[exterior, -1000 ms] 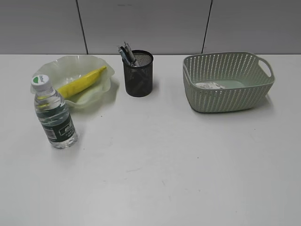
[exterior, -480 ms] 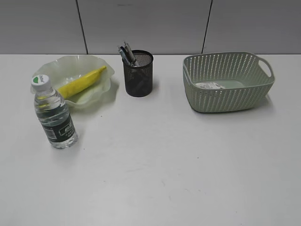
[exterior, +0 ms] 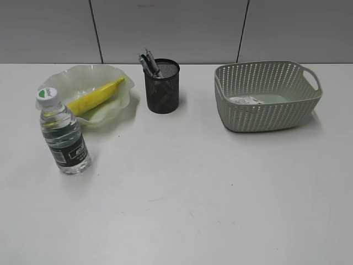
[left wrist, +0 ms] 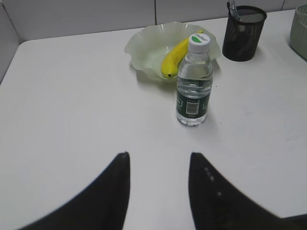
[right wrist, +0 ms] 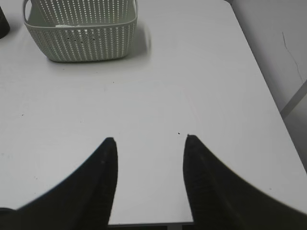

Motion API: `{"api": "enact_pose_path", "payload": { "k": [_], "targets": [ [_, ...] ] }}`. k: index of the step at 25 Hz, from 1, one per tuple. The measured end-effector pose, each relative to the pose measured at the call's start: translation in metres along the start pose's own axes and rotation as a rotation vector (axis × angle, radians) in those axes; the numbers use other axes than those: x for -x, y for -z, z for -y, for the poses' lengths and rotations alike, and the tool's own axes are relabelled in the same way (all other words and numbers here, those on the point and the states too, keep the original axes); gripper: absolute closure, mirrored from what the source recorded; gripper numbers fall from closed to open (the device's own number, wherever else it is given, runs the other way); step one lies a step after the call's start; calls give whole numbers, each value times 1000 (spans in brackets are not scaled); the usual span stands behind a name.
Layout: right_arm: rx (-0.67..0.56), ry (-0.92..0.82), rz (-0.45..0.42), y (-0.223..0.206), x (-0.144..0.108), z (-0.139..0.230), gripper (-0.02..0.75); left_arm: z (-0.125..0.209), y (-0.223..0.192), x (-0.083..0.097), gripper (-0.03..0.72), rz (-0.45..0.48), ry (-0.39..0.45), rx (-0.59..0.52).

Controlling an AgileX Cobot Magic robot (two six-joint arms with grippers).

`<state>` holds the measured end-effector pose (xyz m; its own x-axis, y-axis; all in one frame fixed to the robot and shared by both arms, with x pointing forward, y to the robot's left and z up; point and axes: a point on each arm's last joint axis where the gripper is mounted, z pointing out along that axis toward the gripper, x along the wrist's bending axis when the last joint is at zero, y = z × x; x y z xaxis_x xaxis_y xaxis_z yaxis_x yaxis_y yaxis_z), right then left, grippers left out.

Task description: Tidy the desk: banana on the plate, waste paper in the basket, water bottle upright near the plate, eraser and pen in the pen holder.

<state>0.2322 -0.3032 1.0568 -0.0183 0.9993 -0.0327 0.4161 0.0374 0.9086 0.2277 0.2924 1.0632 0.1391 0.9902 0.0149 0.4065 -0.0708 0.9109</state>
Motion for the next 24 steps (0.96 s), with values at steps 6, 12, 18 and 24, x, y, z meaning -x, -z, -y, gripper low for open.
{"api": "enact_pose_path", "payload": {
  "k": [6,12,18,24],
  "targets": [
    [0,-1,0,0,0,0,370,0,0,0,380,0,0,0],
    [0,0,0,0,0,0,370,0,0,0,380,0,0,0],
    [0,0,0,0,0,0,370,0,0,0,380,0,0,0],
    [0,0,0,0,0,0,370,0,0,0,380,0,0,0]
  ]
}}
